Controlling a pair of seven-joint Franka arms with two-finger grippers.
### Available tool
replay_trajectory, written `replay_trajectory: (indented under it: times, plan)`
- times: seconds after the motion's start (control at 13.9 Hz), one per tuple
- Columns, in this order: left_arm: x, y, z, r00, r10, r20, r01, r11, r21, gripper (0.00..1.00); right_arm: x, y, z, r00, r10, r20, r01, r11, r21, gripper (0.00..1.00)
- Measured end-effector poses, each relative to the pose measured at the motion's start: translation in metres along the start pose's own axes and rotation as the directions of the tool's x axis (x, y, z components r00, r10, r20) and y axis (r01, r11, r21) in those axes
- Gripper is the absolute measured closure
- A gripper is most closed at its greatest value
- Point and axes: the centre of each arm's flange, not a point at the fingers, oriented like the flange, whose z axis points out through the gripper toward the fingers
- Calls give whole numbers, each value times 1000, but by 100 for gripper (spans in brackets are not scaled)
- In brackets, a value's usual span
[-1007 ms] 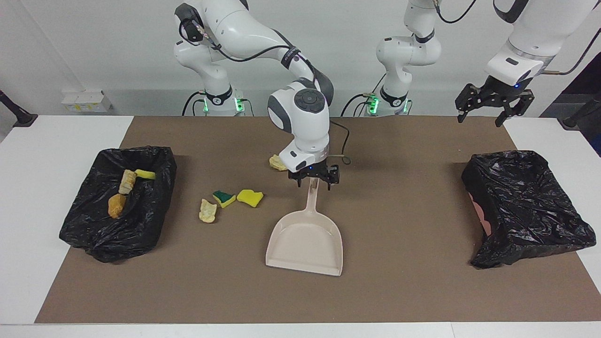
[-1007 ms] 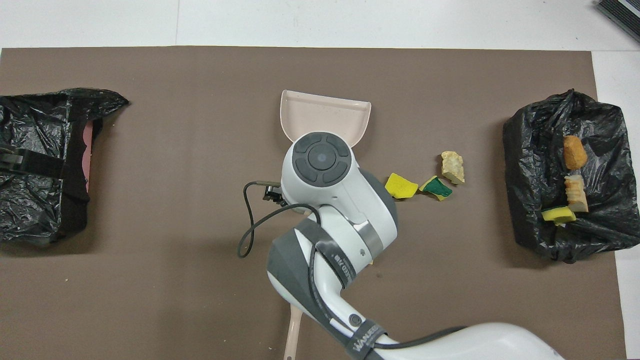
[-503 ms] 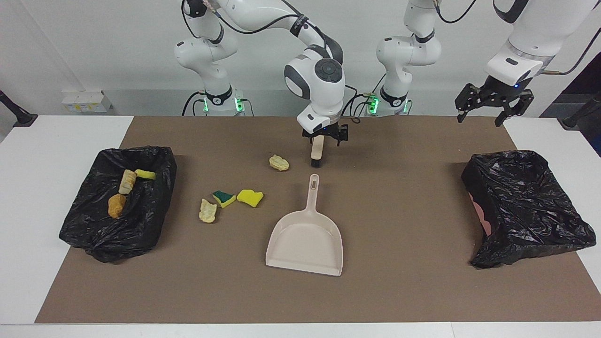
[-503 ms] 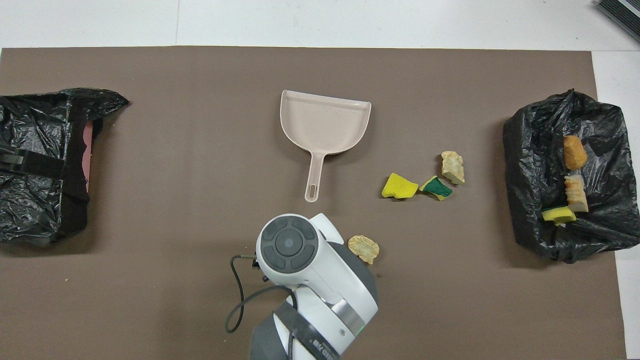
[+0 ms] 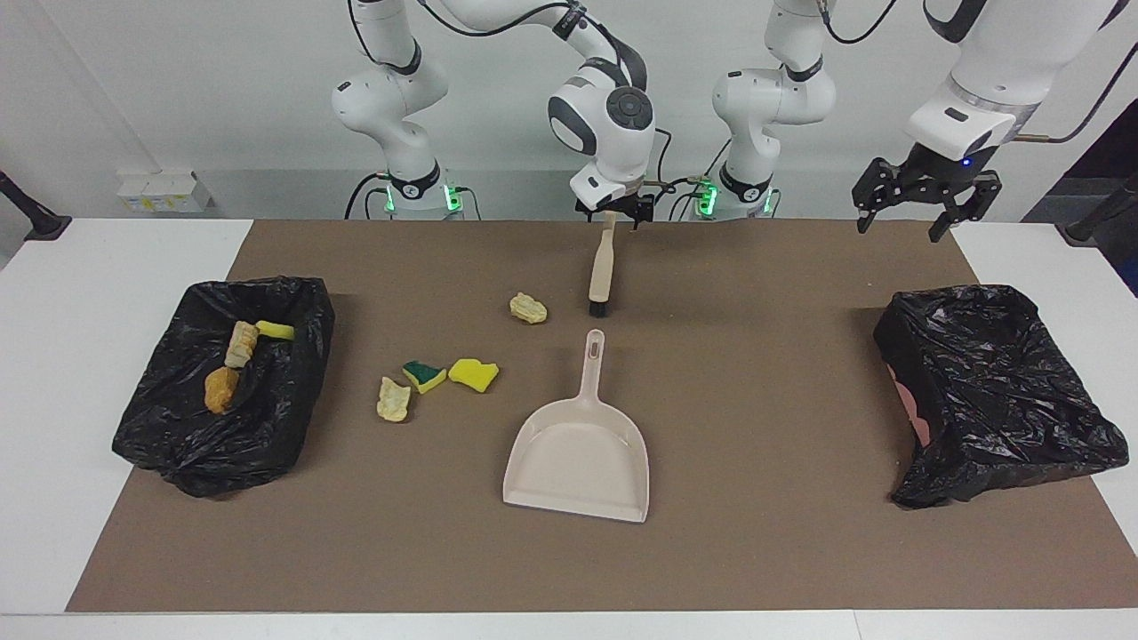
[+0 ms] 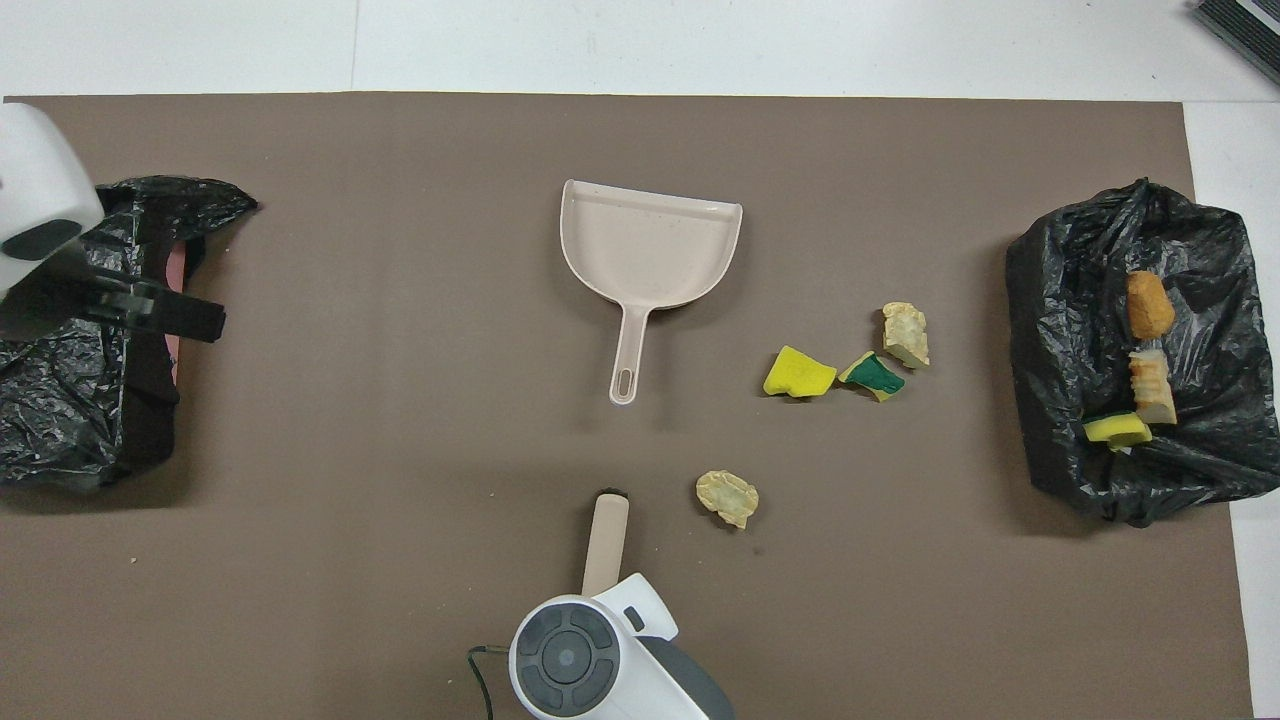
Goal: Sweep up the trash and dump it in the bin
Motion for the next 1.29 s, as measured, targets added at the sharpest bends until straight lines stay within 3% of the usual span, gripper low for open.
replay_trajectory:
  times: [0.07, 0.5, 0.86, 1.29]
  plan:
    - [8, 17, 10, 1000, -8, -11, 8, 1000, -4, 0, 0, 1, 1, 1000, 2, 1, -2, 1000, -1, 4]
    - [44, 147, 101, 994, -102, -24, 100, 992, -73, 0, -2, 0, -1, 1000, -1, -1, 1, 1000, 5, 73]
    - [57, 236, 183, 987, -155, -45, 152, 987, -57, 0, -2, 13, -8, 999, 15, 46, -11, 997, -71, 74]
    - [51, 288, 240, 989, -146, -17, 143, 982, -121, 0, 51, 103, -99, 985, 150, 90, -141, 985, -100, 74]
